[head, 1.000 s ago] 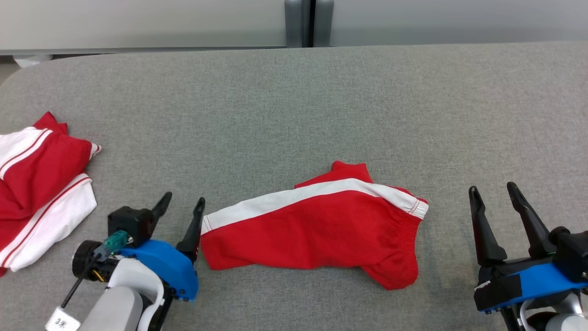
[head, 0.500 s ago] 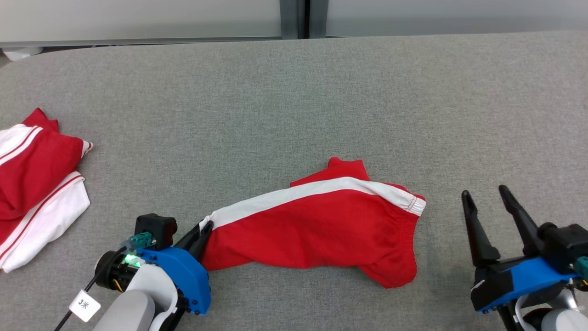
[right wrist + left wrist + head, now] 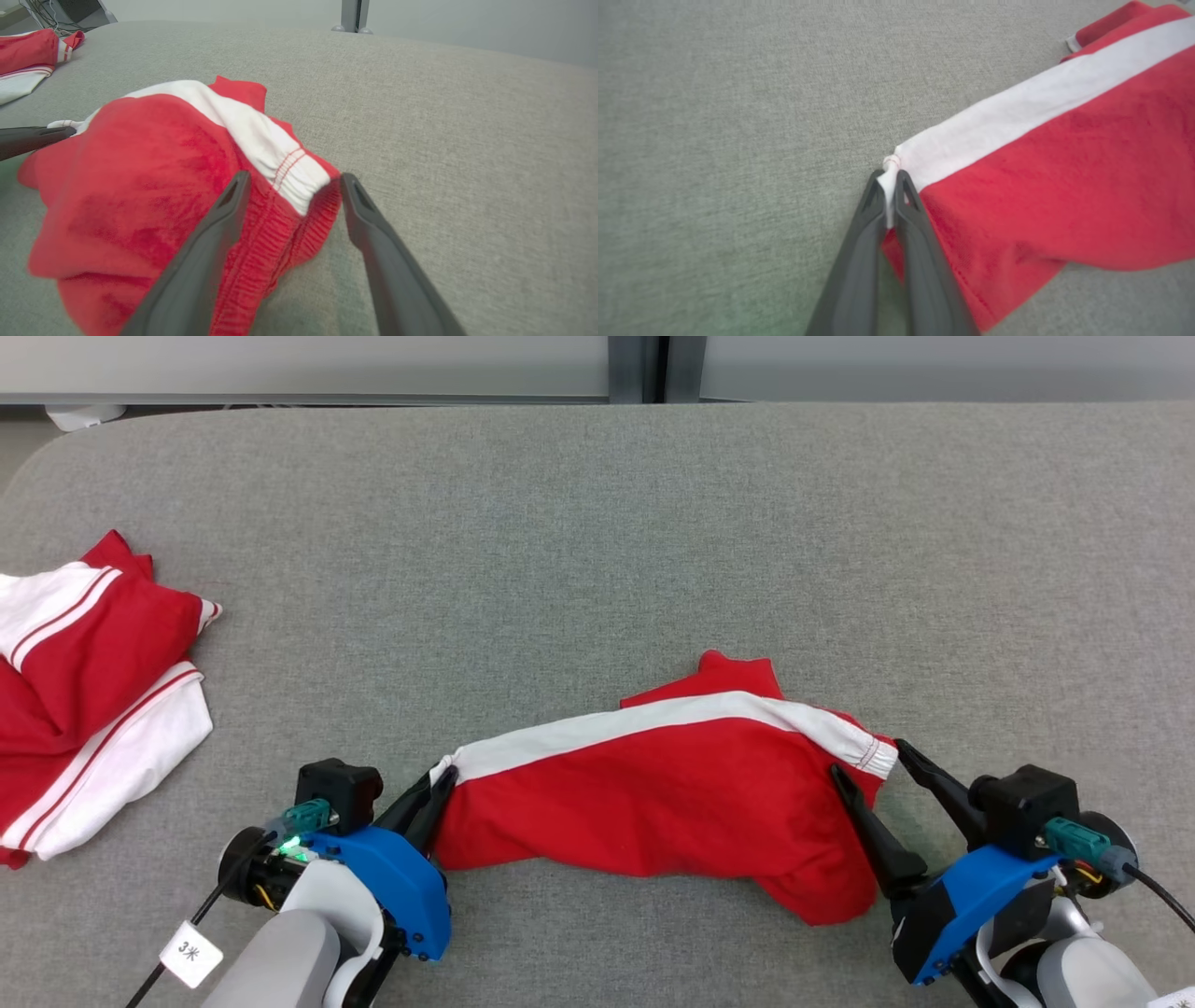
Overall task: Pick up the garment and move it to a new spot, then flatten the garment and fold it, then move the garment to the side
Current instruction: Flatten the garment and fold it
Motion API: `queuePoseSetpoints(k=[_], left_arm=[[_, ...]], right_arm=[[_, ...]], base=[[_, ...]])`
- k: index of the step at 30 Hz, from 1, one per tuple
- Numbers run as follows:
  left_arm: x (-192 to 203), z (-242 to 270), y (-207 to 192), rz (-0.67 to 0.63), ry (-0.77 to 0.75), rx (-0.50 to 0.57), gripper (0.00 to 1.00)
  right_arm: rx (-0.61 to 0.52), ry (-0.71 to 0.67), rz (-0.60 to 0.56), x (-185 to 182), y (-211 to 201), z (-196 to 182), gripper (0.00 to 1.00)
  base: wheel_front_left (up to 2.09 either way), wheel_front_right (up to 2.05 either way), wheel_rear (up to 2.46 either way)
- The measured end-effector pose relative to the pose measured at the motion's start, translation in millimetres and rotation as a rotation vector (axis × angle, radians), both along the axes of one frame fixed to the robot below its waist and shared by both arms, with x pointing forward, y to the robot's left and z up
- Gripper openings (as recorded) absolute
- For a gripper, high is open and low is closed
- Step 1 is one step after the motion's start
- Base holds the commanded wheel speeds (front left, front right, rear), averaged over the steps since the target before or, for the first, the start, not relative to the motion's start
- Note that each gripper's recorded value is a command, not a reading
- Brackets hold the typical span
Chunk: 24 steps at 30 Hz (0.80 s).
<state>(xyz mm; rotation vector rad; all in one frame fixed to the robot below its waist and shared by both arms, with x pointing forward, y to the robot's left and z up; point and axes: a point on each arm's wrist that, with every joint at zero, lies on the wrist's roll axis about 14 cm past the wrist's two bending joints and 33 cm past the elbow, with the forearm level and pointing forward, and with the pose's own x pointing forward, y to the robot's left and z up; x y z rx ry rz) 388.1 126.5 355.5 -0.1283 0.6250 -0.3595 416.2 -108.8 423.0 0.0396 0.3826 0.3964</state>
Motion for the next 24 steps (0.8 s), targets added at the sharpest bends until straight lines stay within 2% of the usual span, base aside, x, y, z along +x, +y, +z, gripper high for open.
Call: queuePoseSetpoints(k=[1,2,7,12,16,24], left_arm=[[1.1,0.9,0.4,0.004,-0.009,-0.002,0.00],[2.5,2.9,0.7,0.009,-0.024,-0.007,0.00],[19.6,31.8,6.3,0.059,-0.182,-0.038,0.00],[41.9,93.6,18.6,0.134,-0.443,-0.061,0.00],[50.8,154.3,21.1,0.145,-0.644,-0.064,0.00],[43.5,297.8,13.8,0.132,-1.077,-0.077,0.00]], right_arm=[[0.001,0.004,0.005,1.5,1.7,-1.4,0.32],[0.001,0.006,0.009,2.7,3.0,-2.6,0.00],[0.020,-0.042,0.008,10.0,4.1,5.0,0.00],[0.051,-0.210,-0.035,23.0,-8.5,48.8,0.00],[0.059,-0.359,-0.055,28.6,-18.5,95.5,0.00],[0.030,-0.695,-0.106,23.4,-43.7,218.0,0.00]], base=[[0.00,0.00,0.00],[0.00,0.00,0.00],[0.00,0.00,0.00],[0.00,0.00,0.00],[0.00,0.00,0.00],[0.00,0.00,0.00]])
